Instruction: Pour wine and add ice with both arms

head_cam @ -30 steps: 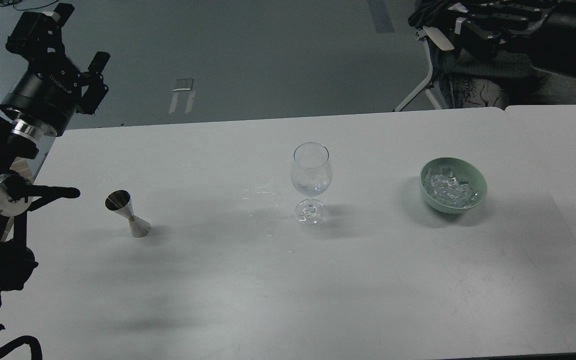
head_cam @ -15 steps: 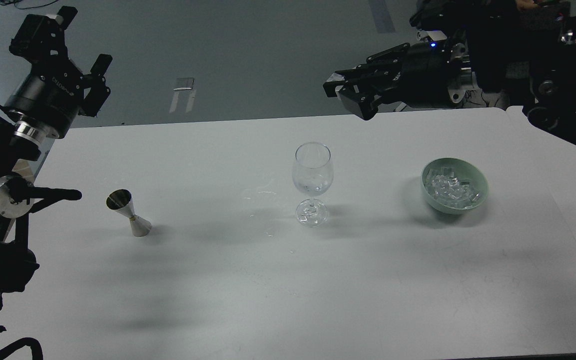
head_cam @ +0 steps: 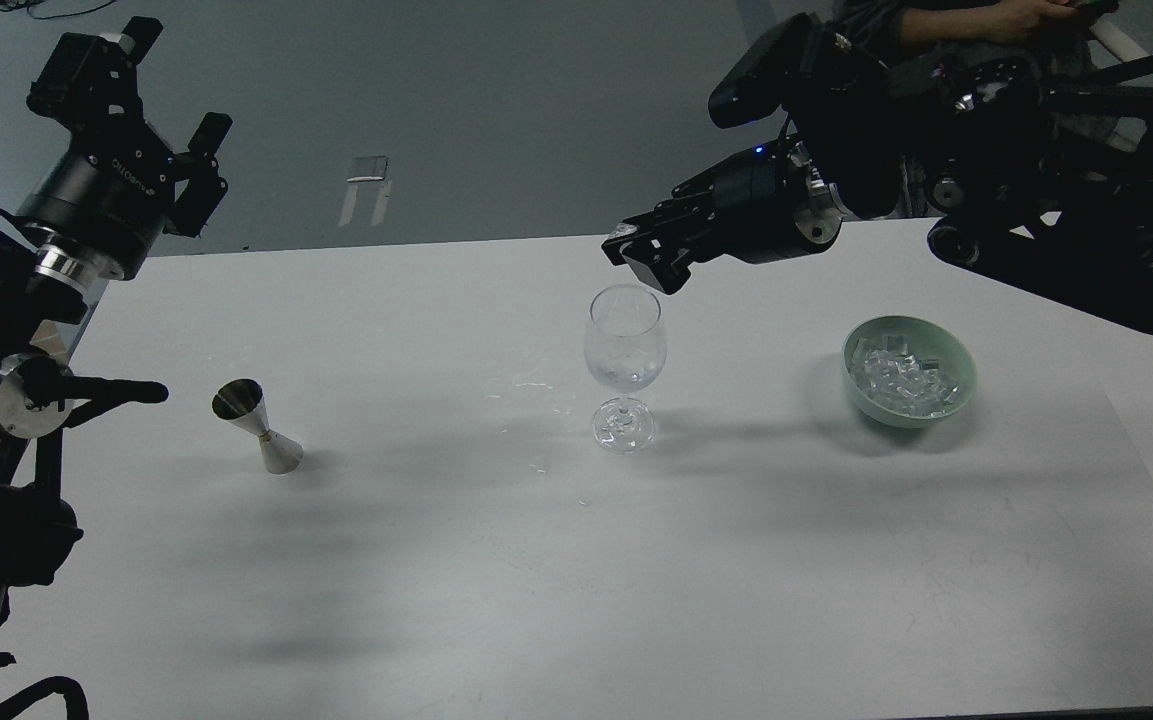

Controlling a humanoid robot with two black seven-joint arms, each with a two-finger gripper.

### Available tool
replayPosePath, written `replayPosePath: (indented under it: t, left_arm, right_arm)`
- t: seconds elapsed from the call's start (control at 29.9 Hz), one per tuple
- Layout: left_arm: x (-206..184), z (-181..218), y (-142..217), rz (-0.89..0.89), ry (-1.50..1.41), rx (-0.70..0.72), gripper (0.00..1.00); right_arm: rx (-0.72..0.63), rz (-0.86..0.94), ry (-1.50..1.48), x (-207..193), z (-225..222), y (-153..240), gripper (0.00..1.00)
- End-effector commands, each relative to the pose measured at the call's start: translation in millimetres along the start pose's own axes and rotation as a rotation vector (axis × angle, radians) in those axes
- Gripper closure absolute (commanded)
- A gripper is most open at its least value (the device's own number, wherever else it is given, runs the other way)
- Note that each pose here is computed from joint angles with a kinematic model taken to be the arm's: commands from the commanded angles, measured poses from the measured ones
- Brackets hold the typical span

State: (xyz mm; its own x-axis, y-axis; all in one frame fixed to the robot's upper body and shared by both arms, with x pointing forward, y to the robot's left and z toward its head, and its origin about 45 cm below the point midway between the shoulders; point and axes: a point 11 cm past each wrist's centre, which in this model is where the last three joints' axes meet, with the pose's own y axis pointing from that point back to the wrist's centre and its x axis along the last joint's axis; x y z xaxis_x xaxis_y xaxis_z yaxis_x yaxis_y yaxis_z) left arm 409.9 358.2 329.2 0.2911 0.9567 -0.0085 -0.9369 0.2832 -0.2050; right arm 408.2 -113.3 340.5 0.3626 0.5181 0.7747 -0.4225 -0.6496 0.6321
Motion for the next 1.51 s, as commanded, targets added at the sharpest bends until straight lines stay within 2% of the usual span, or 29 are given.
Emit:
replayPosePath:
  t: [0.0,0.64,0.74,0.87,1.1,1.27,1.47]
  left_arm:
    - [-0.2,-0.1,0.3,0.000,0.000,-0.001,0.02]
    - [0.0,-0.2,0.8,0.000,-0.001,0.001,0.02]
    - [0.0,0.1,0.8,0.000,0.000,-0.001,0.02]
    - [-0.4,-0.4,0.7,-0.001,0.000,0.001,0.02]
    - [0.0,-0.1,0.8,0.000,0.000,0.000,0.02]
    - [0.4,0.2,0.9,0.000,-0.001,0.001,0.02]
    - [0.0,-0.1,0.8,-0.001,-0.001,0.002,0.02]
  right_arm:
    - [0.012,-0.014,0.009,0.1,-0.1,-1.9,0.94]
    - [0.036,-0.093,-0.030,-30.1,-2.8,-11.5,0.94]
    - [0.036,-0.092,-0.029,-29.5,-2.8,-11.3,0.89]
    - [0.041,-0.094,-0.029,-29.9,-5.4,-14.2,0.69]
    - [0.049,-0.089,-0.048,-29.4,-6.8,-14.7,0.60]
    - [0.048,-0.085,-0.060,-28.6,-6.7,-14.6,0.40]
    - [0.049,-0.074,-0.084,-25.6,-5.7,-12.1,0.35]
